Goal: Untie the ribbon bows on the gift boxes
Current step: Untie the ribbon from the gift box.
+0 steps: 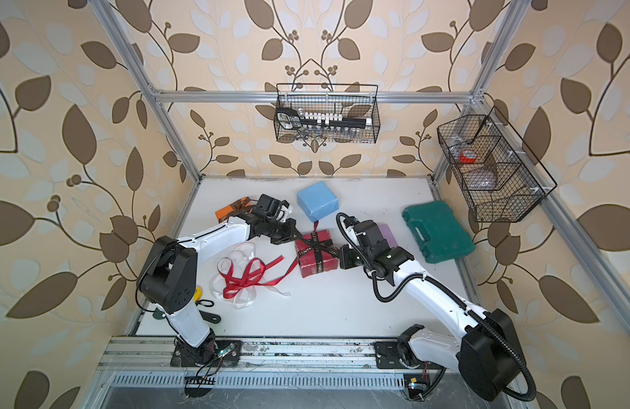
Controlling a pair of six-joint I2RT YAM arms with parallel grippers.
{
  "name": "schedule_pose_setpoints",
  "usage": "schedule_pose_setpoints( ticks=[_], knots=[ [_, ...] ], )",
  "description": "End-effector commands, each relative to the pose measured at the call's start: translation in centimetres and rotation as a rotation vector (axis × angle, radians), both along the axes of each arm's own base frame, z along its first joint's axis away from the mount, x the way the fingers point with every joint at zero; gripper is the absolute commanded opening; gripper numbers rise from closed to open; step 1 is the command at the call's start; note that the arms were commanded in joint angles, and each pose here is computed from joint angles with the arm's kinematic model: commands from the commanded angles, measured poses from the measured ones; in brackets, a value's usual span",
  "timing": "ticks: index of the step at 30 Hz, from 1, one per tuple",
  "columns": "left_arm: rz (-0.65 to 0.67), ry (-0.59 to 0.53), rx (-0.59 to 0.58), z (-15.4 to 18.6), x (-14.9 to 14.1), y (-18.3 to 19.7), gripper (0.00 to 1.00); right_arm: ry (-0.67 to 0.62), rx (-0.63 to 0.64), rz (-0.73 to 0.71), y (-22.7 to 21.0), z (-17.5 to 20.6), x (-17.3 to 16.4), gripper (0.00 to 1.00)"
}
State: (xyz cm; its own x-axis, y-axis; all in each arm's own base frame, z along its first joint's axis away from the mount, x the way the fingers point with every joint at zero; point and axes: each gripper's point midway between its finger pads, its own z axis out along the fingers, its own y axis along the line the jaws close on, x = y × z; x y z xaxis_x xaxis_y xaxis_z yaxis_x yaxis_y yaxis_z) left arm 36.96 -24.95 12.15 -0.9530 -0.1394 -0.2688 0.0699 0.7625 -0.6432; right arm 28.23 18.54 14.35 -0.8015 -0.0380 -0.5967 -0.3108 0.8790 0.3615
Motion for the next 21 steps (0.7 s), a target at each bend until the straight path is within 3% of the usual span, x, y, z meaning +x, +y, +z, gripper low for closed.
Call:
schedule_pose_setpoints(
  ticks=[1,9,21],
  knots=[
    [0.013,-0.069,0.041,1.5,0.3,1.8,0.0,0.059,-0.009,-0.051,-1.5,-1.7,-0.6,0.0],
    [0.113,-0.036,0.055,0.3,0.9,6.4,0.0,0.069,-0.05,-0.168,-4.9,-2.2,-0.2,0.0],
    [0.217,-0.058,0.055,1.5,1.6,11.7,0.0,0.097,-0.078,-0.393,-11.6,-2.8,0.2,0.0]
  ],
)
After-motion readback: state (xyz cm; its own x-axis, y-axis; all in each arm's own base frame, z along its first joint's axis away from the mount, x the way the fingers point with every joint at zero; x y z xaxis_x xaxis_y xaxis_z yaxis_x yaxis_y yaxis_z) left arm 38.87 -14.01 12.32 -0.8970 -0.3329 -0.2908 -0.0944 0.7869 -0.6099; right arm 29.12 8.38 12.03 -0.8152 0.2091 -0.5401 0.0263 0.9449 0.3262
